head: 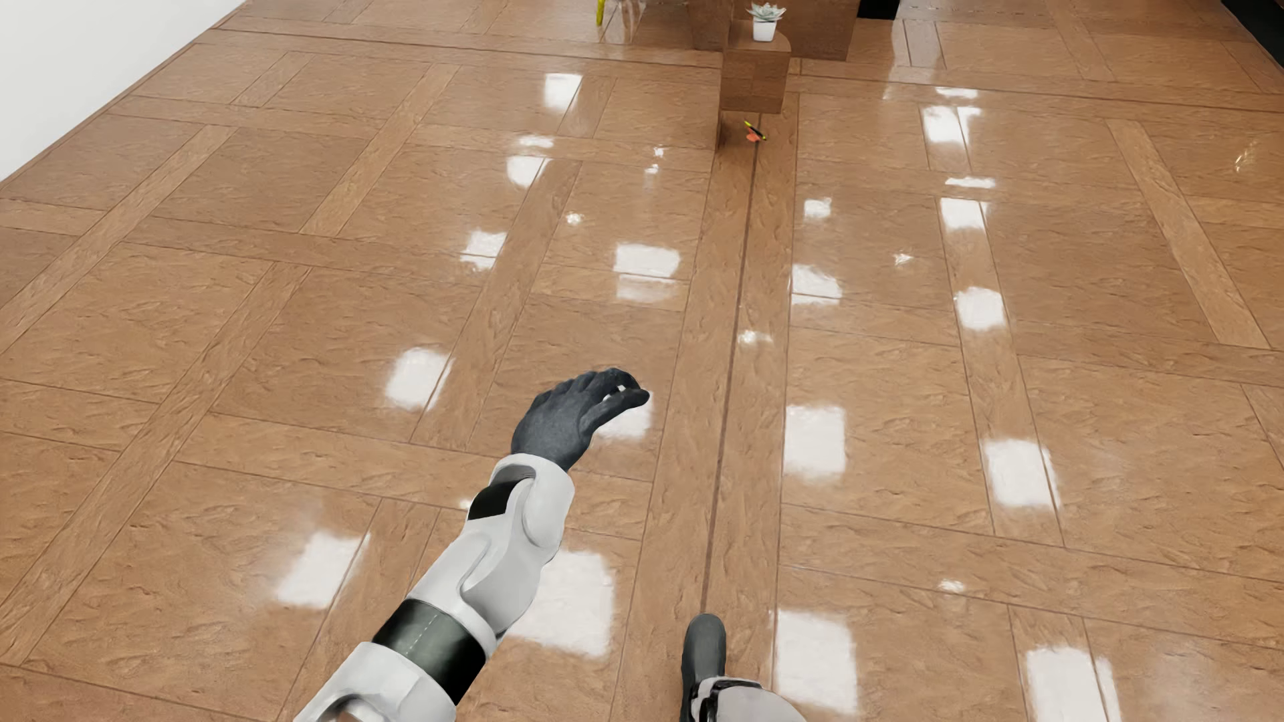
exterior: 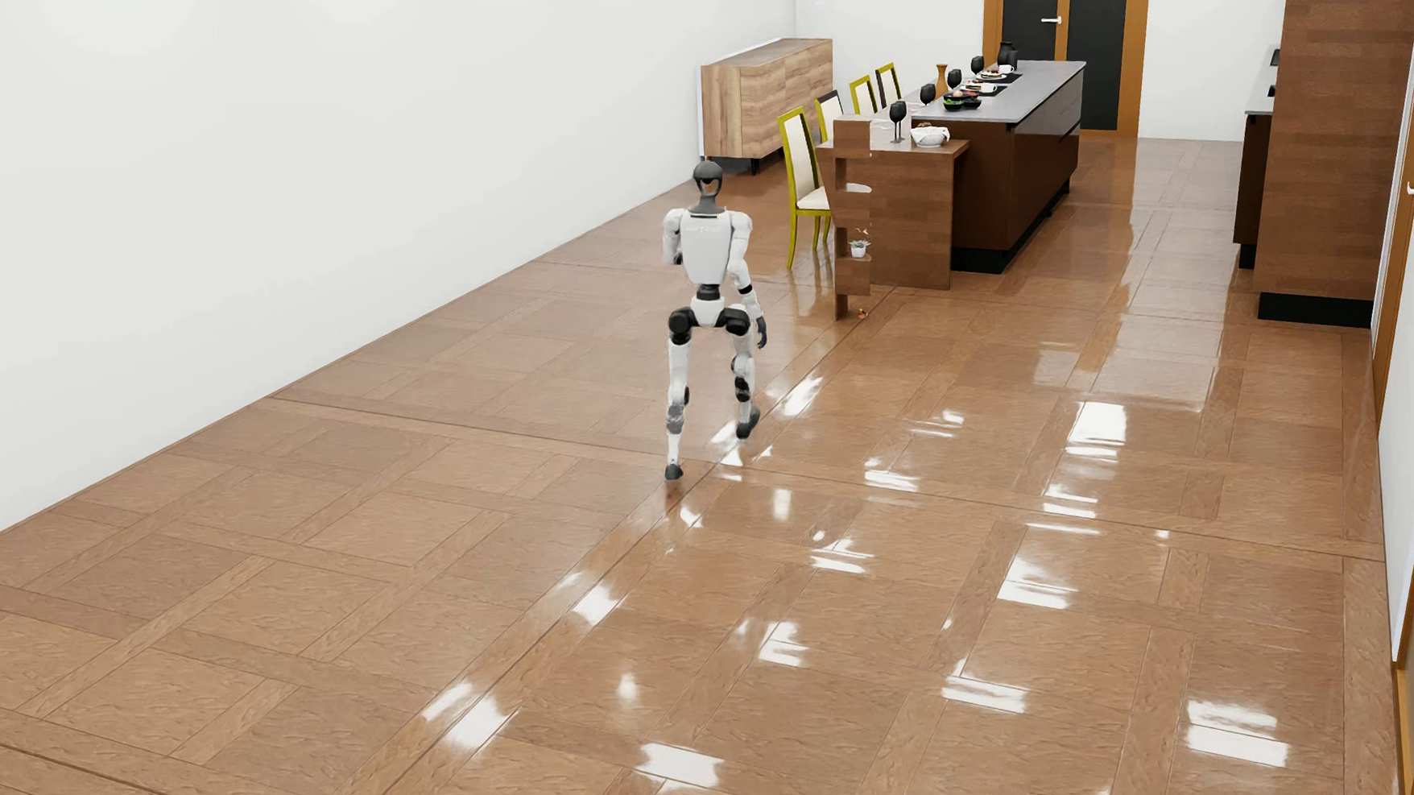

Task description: Move towards the shelves

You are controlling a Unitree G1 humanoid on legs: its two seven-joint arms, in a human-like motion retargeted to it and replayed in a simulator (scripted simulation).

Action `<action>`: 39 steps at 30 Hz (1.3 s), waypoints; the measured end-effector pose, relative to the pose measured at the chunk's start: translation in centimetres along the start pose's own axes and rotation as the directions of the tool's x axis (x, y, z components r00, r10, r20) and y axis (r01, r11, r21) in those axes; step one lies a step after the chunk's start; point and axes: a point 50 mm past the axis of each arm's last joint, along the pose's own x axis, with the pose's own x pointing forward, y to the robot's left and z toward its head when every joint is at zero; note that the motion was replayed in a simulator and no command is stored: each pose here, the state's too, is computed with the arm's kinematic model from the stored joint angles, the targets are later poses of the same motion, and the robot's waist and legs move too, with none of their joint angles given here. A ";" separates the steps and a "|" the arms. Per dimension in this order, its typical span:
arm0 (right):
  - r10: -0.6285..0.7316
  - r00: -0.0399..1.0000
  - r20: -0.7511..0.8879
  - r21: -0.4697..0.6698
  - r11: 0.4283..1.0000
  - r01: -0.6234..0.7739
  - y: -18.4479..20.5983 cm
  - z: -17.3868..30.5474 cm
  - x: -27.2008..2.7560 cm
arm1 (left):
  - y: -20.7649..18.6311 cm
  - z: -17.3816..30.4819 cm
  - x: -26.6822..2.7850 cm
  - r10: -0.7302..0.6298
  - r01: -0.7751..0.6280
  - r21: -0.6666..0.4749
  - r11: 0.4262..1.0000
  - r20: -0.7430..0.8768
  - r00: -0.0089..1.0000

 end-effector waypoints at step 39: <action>-0.125 0.842 0.524 -0.161 0.957 0.242 -4.6 16.3 -1.0 | -16.3 -15.5 -24.0 -0.676 0.526 -0.502 0.687 -0.707 0.207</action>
